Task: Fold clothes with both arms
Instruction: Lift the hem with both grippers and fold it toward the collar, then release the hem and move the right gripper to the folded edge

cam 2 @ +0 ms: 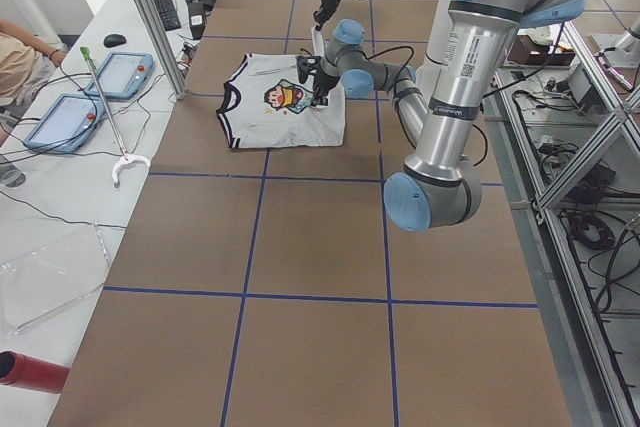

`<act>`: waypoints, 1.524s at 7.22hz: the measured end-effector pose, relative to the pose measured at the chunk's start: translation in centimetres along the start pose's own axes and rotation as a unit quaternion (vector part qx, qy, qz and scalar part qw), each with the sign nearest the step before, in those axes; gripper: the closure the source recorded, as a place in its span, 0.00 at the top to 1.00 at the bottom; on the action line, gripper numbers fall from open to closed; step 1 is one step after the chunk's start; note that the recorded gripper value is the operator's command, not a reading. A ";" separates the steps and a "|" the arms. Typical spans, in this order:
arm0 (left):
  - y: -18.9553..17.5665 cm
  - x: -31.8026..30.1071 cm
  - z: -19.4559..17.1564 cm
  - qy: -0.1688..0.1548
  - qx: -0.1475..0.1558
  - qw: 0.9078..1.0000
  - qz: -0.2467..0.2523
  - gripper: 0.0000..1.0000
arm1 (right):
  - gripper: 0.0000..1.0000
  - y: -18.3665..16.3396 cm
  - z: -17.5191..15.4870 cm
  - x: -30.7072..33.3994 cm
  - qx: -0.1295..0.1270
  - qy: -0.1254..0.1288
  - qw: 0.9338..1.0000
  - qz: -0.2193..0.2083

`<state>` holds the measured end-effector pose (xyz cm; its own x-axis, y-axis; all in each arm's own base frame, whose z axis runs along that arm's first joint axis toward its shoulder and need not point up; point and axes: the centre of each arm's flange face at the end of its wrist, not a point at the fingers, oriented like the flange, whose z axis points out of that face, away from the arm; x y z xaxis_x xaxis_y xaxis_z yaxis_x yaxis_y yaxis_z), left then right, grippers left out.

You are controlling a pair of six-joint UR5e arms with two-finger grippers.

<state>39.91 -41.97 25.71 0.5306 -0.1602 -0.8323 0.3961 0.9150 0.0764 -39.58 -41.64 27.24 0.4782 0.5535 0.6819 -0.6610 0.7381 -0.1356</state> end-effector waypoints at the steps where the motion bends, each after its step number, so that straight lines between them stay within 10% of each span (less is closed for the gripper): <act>1: -2.2 -0.3 1.7 -0.008 0.013 1.000 0.007 0.00 | 0.00 -2.5 2.0 -1.2 0.019 0.015 1.000 -0.011; 5: -8.5 -2.8 7.5 -0.004 0.054 0.998 0.025 0.00 | 0.00 -11.0 9.1 -8.8 0.064 0.035 0.997 -0.012; 9: -12.9 -4.7 13.5 0.006 0.085 0.996 0.018 0.00 | 0.00 -12.6 14.9 -11.8 0.066 0.037 0.997 -0.014; 11: -13.8 -4.6 15.3 0.004 0.102 0.995 0.017 0.15 | 0.00 -12.7 16.6 -11.5 0.065 0.038 0.997 -0.015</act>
<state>43.45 -59.57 36.89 0.5411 -0.1268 -0.8313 0.5224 0.8254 0.2141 -46.31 -63.76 33.01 0.5385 0.5633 0.6267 -0.7130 0.7010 -0.0174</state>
